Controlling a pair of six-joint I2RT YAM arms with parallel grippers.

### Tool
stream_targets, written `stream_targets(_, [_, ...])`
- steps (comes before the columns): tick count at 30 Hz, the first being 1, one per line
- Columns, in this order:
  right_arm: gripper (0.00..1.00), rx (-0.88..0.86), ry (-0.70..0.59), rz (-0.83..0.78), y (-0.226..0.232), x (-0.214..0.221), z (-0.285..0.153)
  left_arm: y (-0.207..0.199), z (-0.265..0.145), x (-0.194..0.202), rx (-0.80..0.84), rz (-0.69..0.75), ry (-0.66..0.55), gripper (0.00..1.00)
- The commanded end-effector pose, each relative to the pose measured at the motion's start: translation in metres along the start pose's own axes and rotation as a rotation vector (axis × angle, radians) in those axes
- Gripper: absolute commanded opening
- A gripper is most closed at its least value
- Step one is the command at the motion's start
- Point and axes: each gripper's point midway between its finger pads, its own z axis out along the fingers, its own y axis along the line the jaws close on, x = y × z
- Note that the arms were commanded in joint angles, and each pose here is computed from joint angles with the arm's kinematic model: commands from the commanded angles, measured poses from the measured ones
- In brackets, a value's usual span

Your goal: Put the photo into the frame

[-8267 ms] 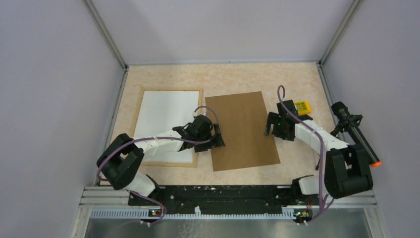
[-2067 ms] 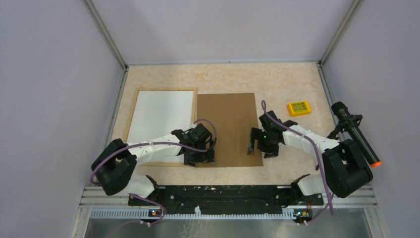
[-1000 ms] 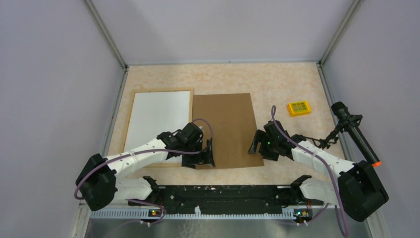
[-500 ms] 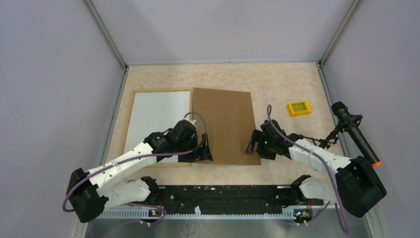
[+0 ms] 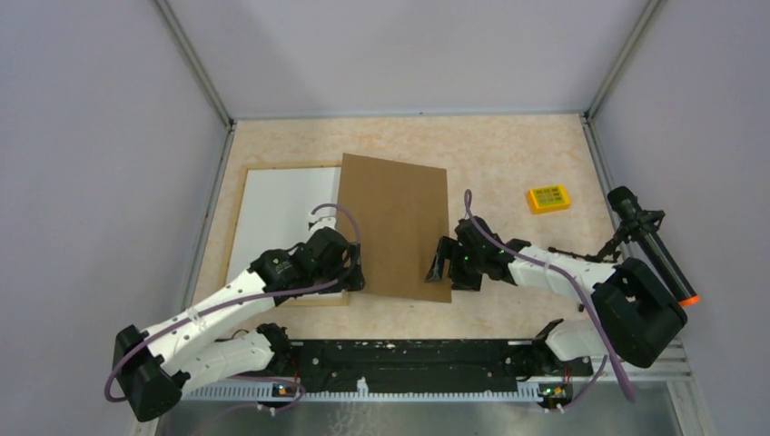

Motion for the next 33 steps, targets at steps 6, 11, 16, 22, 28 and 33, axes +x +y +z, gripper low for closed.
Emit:
stream_targets(6, [0.77,-0.006,0.127,-0.012,-0.01,0.037,0.028,0.023,0.041,0.007,-0.126,-0.052,-0.041,0.99])
stream_targets(11, [0.78,-0.012,0.104,-0.082,-0.012,0.034,0.025,0.032,0.036,-0.001,-0.177,-0.033,-0.068,0.99])
stream_targets(16, [0.81,-0.025,0.108,-0.138,-0.012,0.031,0.021,0.042,0.024,-0.012,-0.224,-0.044,-0.061,0.99])
stream_targets(22, [0.85,-0.047,0.098,-0.156,-0.011,0.025,0.012,0.063,0.017,-0.023,-0.283,-0.131,-0.06,0.99])
stream_targets(28, [0.89,-0.078,0.038,-0.176,-0.005,0.004,-0.006,0.069,-0.001,-0.092,-0.239,-0.159,-0.225,0.99])
stream_targets(33, [0.95,-0.145,-0.018,-0.19,0.002,-0.022,-0.012,0.1,-0.012,-0.174,-0.277,-0.185,-0.364,0.99])
